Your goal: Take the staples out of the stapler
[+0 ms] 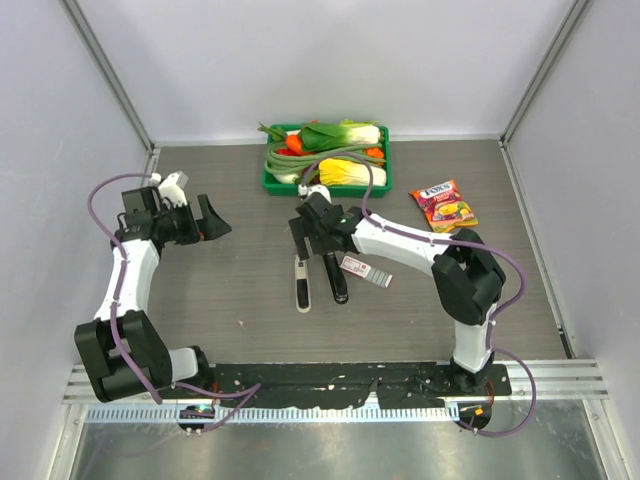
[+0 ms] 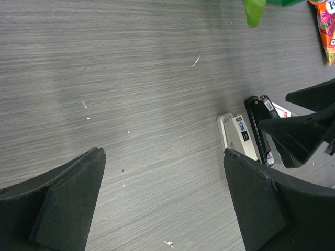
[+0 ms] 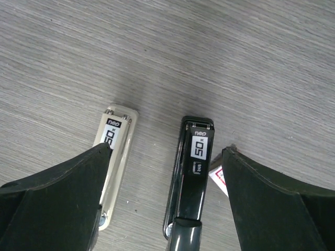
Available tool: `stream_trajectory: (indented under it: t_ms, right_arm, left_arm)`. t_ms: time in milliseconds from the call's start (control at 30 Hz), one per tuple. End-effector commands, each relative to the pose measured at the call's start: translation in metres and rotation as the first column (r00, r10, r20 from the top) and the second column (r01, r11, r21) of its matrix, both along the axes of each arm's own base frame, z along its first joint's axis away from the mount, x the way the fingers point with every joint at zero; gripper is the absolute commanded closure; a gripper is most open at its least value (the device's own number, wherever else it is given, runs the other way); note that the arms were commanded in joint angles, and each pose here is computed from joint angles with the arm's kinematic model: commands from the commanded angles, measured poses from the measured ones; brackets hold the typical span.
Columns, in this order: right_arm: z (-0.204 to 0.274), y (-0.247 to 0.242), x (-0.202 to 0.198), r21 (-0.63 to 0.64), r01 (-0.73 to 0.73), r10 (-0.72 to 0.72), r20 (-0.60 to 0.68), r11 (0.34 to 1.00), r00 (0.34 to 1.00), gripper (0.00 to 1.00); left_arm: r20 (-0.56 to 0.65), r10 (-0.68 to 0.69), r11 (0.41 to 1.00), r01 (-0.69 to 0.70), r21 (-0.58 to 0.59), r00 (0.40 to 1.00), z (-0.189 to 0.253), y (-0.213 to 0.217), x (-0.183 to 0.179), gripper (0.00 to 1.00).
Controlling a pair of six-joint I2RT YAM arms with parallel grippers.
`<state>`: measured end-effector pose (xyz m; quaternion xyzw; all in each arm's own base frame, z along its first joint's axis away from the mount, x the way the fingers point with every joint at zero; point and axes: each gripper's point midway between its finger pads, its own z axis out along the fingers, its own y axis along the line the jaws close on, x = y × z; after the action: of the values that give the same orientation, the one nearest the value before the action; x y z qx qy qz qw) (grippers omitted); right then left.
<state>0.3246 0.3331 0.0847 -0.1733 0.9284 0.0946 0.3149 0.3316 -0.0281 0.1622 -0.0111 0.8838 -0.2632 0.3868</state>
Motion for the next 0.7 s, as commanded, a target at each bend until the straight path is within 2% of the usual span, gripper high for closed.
stream_trajectory:
  t_ms: [0,233,667]
  right_arm:
    - [0.015,0.016,-0.006,-0.042,0.020,-0.017,0.057,0.999,0.998,0.08]
    - [0.012,0.039,-0.037,-0.062,-0.021,0.024,0.045,0.998,0.999,0.14]
    - [-0.005,0.047,-0.069,-0.061,-0.057,0.054,-0.042,0.997,0.998,0.27]
  left_arm:
    - [0.052,-0.018,1.000,0.019,-0.010,0.998,0.009,-0.004,0.000,0.00]
    - [0.048,-0.019,1.000,0.018,0.011,0.999,0.007,-0.003,-0.006,0.00]
    - [0.059,-0.014,0.999,0.012,0.041,0.998,0.009,-0.001,-0.013,0.00]
